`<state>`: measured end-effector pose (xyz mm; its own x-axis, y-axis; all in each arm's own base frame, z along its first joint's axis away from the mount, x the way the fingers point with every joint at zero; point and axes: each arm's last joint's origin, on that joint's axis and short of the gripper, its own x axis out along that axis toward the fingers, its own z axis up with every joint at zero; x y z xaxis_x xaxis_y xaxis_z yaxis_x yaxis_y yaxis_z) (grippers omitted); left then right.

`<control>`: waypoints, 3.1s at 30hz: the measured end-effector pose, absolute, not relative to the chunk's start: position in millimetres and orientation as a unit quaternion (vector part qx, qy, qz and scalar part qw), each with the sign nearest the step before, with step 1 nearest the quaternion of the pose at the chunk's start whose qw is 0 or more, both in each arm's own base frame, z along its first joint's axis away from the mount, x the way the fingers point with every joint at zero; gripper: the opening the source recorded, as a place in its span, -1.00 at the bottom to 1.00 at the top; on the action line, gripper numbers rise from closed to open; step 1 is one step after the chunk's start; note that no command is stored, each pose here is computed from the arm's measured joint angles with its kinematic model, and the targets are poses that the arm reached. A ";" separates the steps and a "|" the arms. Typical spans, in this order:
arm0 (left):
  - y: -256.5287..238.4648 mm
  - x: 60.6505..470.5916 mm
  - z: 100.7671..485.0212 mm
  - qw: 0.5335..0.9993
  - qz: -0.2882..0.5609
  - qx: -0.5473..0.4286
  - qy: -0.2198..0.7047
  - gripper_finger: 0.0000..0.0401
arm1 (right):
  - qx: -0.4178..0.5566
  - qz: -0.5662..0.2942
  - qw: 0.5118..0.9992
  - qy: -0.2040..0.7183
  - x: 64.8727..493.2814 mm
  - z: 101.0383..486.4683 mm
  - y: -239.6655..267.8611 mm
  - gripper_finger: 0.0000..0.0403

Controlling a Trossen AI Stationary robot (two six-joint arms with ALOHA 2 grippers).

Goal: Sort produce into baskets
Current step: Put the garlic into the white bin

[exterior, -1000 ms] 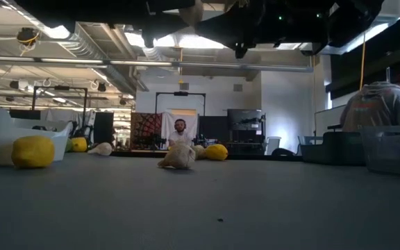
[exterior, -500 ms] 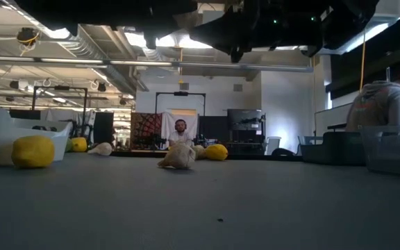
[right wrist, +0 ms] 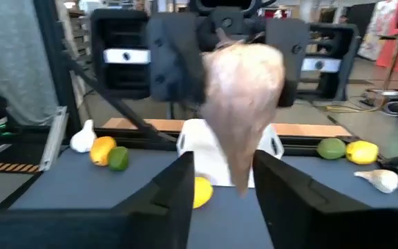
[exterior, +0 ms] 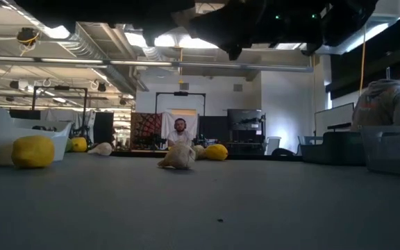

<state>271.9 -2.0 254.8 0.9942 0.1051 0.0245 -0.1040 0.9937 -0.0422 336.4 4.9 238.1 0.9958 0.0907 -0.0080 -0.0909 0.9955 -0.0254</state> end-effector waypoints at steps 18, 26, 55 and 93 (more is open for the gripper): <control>3.2 189.6 276.9 0.978 0.128 -0.107 0.128 -0.21 | 0.045 0.035 0.960 0.275 302.2 215.8 4.8 -0.10; 5.8 152.9 263.3 0.941 0.191 -0.158 0.230 -0.21 | 0.041 -0.037 0.946 0.319 297.0 207.3 0.8 -0.10; 11.4 119.7 215.6 0.765 0.426 -0.221 0.429 -0.20 | 0.034 -0.062 0.947 0.314 297.3 207.9 -0.8 -0.10; 19.4 131.3 147.5 0.668 0.452 -0.189 0.560 -0.19 | 0.043 -0.065 0.946 0.314 297.3 207.9 -0.7 -0.10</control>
<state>131.3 19.4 147.5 -0.0367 0.3925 -0.9190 -0.8161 0.5190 0.2542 297.3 -0.7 207.9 0.7949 -0.0956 -0.5992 0.1492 0.9880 0.0403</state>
